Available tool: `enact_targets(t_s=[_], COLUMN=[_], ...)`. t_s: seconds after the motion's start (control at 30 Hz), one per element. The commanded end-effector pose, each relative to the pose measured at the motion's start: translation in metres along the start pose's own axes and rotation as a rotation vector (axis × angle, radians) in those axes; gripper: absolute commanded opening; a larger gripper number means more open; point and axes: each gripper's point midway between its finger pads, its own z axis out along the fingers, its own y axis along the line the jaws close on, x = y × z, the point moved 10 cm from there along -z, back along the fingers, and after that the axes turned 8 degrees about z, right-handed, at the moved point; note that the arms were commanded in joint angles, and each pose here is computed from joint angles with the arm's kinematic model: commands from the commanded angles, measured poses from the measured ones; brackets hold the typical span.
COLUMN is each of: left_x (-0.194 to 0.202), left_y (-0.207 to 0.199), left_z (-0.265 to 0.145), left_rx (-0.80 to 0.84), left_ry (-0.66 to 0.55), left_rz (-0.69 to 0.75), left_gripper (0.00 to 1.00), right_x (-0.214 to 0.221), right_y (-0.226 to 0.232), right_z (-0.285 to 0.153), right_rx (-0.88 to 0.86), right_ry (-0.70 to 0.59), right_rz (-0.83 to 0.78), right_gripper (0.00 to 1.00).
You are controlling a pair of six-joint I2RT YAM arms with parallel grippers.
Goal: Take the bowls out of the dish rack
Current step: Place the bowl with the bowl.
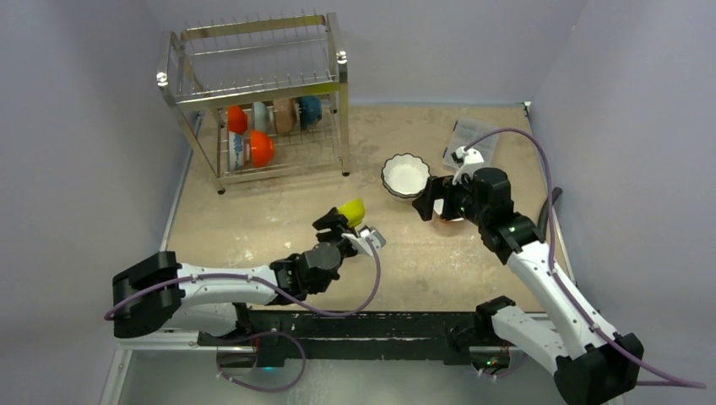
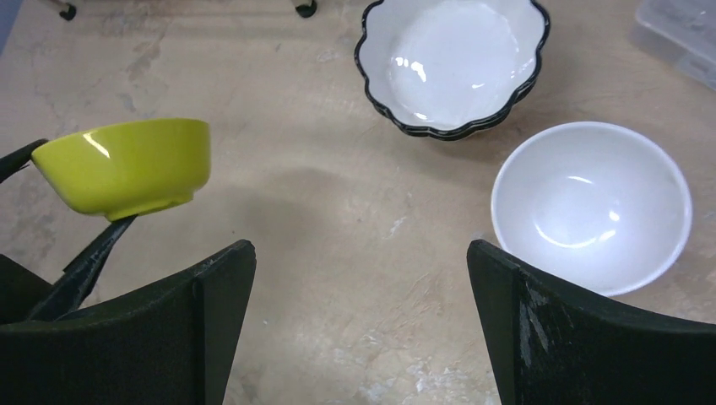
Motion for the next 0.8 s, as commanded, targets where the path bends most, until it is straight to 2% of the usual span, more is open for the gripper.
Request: enact_targets(t_s=[0.0,0.27,0.63,0.77], left_x=[-0.015,-0.026,-0.026,-0.027], left_y=[0.001,-0.022,-0.042,-0.052], left_z=[-0.011,-0.029,-0.033,-0.031], left_rx=[-0.144,-0.203,-0.332,-0.322], left_ry=[-0.035,-0.104,-0.189,-0.198], left_rz=[0.081,0.282,0.416,0.468], left_gripper=[0.07,0.05,0.00,0.00], right_x=[-0.012,-0.011,-0.010,-0.009], right_y=[0.017,0.020,0.031,0.040], right_z=[-0.001,0.006,0.018,0.026], right_rx=[-0.122,-0.175,-0.270,-0.296], right_ry=[0.041,0.108,0.182,0.214], right_rz=[0.001,-0.004,-0.008,-0.024], right_gripper=[0.98,0.99,0.99,0.99])
